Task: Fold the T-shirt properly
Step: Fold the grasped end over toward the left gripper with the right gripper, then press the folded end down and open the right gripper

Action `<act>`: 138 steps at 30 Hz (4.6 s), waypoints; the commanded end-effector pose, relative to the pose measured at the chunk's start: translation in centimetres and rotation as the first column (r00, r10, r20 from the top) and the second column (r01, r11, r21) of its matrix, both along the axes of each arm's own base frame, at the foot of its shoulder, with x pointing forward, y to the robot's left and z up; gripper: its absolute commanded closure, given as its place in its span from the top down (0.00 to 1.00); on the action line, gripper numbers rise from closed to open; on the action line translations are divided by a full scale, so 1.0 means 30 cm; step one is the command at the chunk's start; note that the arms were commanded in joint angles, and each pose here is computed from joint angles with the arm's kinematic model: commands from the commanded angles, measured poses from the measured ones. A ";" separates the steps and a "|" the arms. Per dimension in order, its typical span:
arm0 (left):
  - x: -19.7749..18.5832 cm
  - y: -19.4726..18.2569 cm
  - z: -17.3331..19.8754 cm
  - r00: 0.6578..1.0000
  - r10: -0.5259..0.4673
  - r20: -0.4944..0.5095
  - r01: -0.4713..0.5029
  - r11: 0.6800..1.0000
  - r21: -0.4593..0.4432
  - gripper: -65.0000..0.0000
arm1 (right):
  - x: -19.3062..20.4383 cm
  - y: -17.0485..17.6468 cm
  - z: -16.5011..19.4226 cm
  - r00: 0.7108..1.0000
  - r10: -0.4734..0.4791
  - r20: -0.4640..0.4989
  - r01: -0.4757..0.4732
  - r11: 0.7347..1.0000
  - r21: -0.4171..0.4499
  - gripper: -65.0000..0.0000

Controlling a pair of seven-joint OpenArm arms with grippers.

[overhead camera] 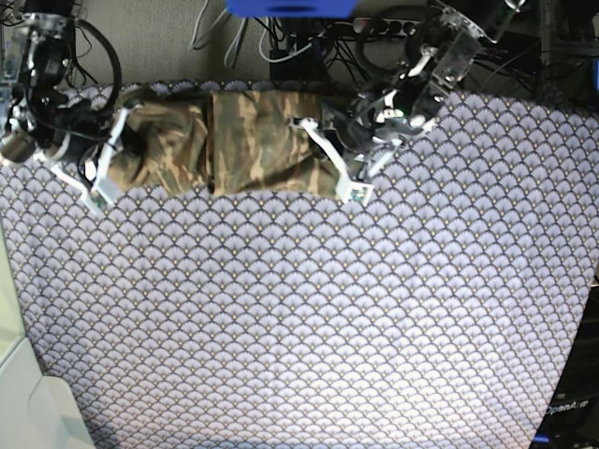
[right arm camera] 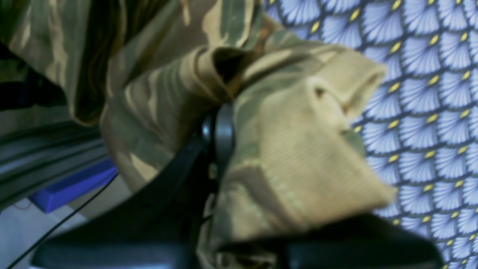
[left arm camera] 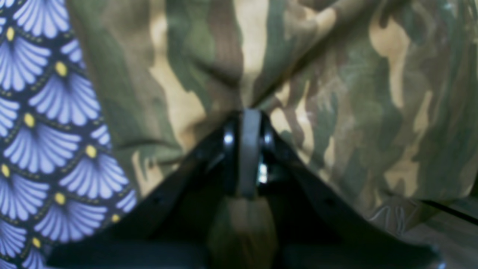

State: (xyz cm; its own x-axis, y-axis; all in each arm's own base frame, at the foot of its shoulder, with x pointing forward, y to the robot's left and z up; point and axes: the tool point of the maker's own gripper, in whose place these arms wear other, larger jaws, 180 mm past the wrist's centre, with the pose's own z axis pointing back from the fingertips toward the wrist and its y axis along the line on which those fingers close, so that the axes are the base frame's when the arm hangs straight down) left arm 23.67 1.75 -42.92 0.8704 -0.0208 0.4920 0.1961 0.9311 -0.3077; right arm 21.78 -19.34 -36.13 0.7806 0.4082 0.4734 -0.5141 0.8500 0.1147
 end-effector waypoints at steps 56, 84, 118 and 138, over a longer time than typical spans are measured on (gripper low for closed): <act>0.043 0.031 0.140 0.997 0.056 0.054 -0.051 0.995 -0.089 0.04 | 0.070 0.665 0.234 0.961 0.187 0.205 -0.274 0.745 0.608 0.00; 0.003 0.271 -0.027 0.929 0.324 -0.178 -0.332 0.943 -0.019 0.04 | -0.058 0.873 0.250 0.889 0.405 0.216 -0.444 0.639 0.629 0.00; -0.025 0.330 0.028 0.947 0.296 -0.123 -0.298 0.955 0.010 0.04 | -0.020 0.781 0.100 0.875 0.464 0.136 -0.471 0.755 0.457 0.04; -0.114 0.394 -0.006 0.945 0.288 -0.155 -0.279 0.957 0.074 0.04 | 0.096 0.848 0.211 0.914 0.359 0.188 -0.392 0.663 0.638 0.53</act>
State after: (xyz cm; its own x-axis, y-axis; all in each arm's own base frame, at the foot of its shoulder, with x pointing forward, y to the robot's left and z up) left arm 20.50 13.15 -43.14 0.9085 0.2263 0.3513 -0.1281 0.9510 -0.2815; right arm 24.35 5.75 -30.99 0.6241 0.2654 0.7349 -0.7754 0.3266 0.5405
